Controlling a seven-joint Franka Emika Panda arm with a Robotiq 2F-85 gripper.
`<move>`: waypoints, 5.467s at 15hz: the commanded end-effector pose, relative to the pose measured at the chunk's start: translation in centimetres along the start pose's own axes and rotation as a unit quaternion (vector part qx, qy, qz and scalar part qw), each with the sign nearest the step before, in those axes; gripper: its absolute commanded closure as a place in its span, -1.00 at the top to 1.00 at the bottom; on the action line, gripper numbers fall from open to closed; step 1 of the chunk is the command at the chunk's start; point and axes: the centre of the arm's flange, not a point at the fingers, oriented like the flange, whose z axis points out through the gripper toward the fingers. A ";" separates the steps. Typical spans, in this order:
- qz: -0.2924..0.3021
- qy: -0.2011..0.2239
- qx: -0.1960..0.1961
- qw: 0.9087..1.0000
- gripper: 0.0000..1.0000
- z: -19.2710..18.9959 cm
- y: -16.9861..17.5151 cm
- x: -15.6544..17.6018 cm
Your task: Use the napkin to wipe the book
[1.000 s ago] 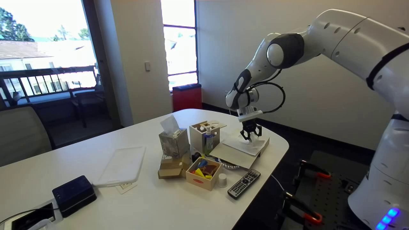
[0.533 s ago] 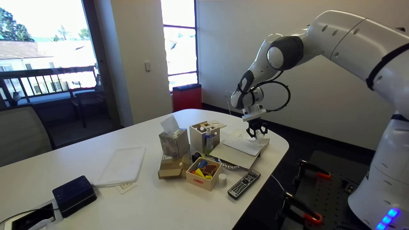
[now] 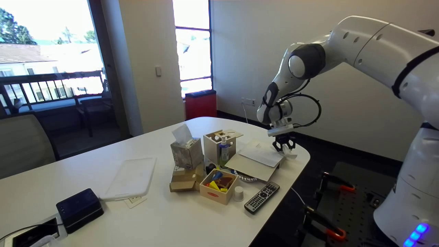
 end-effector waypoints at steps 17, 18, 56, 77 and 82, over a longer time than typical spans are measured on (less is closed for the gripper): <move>-0.110 -0.011 0.117 0.987 -0.94 -10.1 -2.3 -6.4; -0.119 0.002 0.115 0.986 -0.94 -11.4 -2.9 -7.1; -0.704 0.044 0.090 0.703 0.01 -11.1 -36.1 -44.6; -0.633 0.197 0.133 0.737 1.00 -30.9 -27.3 -40.0; -0.573 0.231 0.141 0.774 1.00 -32.1 -24.9 -37.3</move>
